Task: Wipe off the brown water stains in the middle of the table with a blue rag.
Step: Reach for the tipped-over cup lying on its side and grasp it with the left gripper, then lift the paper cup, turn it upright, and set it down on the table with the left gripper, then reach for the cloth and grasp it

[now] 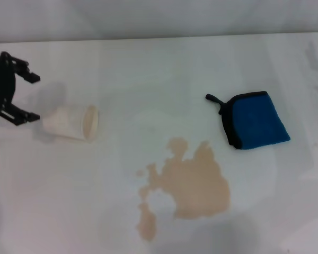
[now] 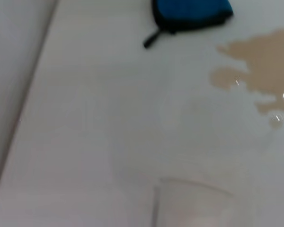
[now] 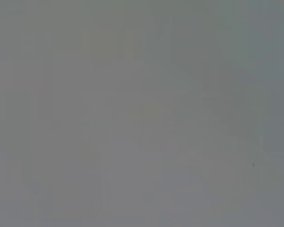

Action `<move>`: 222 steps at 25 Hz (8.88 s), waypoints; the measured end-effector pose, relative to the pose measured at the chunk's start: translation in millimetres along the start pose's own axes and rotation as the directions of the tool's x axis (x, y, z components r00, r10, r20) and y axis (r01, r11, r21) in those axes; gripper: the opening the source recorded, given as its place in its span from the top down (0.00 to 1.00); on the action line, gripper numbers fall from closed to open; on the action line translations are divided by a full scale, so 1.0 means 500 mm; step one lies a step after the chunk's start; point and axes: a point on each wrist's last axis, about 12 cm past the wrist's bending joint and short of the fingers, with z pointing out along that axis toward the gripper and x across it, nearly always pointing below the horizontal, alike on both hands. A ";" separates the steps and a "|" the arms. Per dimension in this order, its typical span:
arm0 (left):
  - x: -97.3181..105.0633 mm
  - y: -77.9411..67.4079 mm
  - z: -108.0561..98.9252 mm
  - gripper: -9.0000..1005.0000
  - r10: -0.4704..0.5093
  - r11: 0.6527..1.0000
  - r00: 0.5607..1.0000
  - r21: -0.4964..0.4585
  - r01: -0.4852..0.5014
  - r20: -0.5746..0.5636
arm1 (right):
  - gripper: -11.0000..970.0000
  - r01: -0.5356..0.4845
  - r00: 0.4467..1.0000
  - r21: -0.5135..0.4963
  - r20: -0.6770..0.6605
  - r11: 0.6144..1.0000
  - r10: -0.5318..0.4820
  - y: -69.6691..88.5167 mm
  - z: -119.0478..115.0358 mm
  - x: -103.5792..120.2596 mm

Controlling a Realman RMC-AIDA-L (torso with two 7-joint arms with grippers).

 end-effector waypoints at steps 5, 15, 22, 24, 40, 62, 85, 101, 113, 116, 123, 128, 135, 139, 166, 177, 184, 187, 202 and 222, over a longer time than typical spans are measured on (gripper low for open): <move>-0.007 -0.008 0.036 0.14 0.061 0.998 0.997 0.002 -0.061 -0.043 | 0.19 0.000 1.000 -0.001 -0.021 1.000 0.000 -0.001 -0.008 0.009; -0.006 -0.018 0.086 0.14 0.080 0.996 0.995 -0.031 -0.082 -0.059 | 0.19 -0.058 0.997 0.003 -0.043 0.998 0.058 -0.007 -0.022 0.020; 0.002 -0.028 0.117 0.14 0.087 0.996 0.995 -0.029 -0.089 -0.057 | 0.19 -0.058 0.997 0.006 -0.056 0.998 0.058 -0.008 -0.027 0.026; 0.003 -0.028 0.123 0.14 0.093 0.995 0.994 -0.038 -0.095 -0.055 | 0.19 -0.058 0.997 0.009 -0.056 0.998 0.058 -0.009 -0.028 0.027; 0.014 -0.035 0.164 0.14 0.122 0.989 0.991 -0.081 -0.126 -0.060 | 0.19 -0.060 0.996 0.017 -0.057 0.998 0.061 -0.013 -0.031 0.028; 0.022 -0.045 0.206 0.14 0.117 0.982 0.993 -0.146 -0.120 -0.030 | 0.19 -0.057 0.997 0.005 -0.048 0.998 0.057 -0.010 -0.027 0.023; 0.014 -0.054 0.224 0.20 0.110 0.983 0.994 -0.144 -0.112 -0.022 | 0.19 -0.059 0.998 0.003 -0.038 0.998 0.059 -0.008 -0.020 0.018; 0.001 -0.045 0.203 0.33 -0.017 0.960 0.983 -0.271 0.066 0.181 | 0.19 -0.054 0.998 0.011 -0.036 0.998 0.054 -0.015 -0.021 0.017; 0.058 -0.121 0.232 0.33 -0.272 0.731 0.745 -0.373 0.572 0.610 | 0.19 -0.048 0.998 0.002 -0.028 0.999 0.048 -0.013 -0.017 0.012; 0.068 -0.136 0.240 0.33 -0.277 0.682 0.703 -0.381 0.624 0.655 | 0.19 -0.046 0.999 0.000 -0.027 0.999 0.046 -0.013 -0.017 0.012; 0.089 -0.172 0.273 0.33 -0.342 0.535 0.597 -0.372 0.759 0.726 | 0.19 -0.043 0.999 -0.005 -0.020 0.999 0.043 -0.010 -0.011 0.008; 0.085 -0.184 0.293 0.33 -0.383 0.512 0.572 -0.349 0.785 0.725 | 0.19 -0.046 0.999 -0.003 -0.018 0.999 0.045 -0.010 -0.010 0.007; 0.088 -0.199 0.311 0.33 -0.435 0.500 0.569 -0.338 0.797 0.698 | 0.19 -0.046 0.999 -0.003 -0.015 0.999 0.046 -0.009 -0.008 0.006; 0.088 -0.210 0.319 0.33 -0.452 0.496 0.560 -0.325 0.805 0.694 | 0.19 -0.045 0.999 -0.008 -0.009 0.999 0.044 -0.008 -0.006 0.003; 0.109 -0.254 0.346 0.23 -0.587 0.383 0.448 -0.257 0.888 0.675 | 0.20 -0.040 0.999 -0.004 -0.010 0.999 0.040 -0.014 -0.009 0.003; 0.122 -0.301 0.350 0.11 -0.634 0.299 0.312 -0.148 0.943 0.708 | 0.20 -0.039 0.999 -0.006 -0.011 0.999 0.039 -0.014 -0.009 0.003; 0.134 -0.352 0.328 0.11 -0.571 0.310 0.261 -0.090 0.946 0.779 | 0.20 -0.037 0.999 -0.005 -0.009 0.999 0.037 -0.016 -0.008 0.002; 0.138 -0.369 0.324 0.11 -0.560 0.307 0.245 -0.076 0.949 0.792 | 0.20 -0.036 0.999 -0.006 -0.006 0.999 0.036 -0.016 -0.007 0.000; 0.165 -0.483 0.241 0.11 -0.292 0.215 0.043 0.022 0.976 0.955 | 0.20 -0.037 0.999 -0.036 -0.019 0.999 0.036 -0.011 -0.004 0.001; 0.263 -0.431 0.180 0.11 -0.170 -0.056 0.055 -0.065 0.996 0.984 | 0.20 -0.188 0.879 -0.629 -0.450 0.755 -0.156 0.112 0.138 -0.128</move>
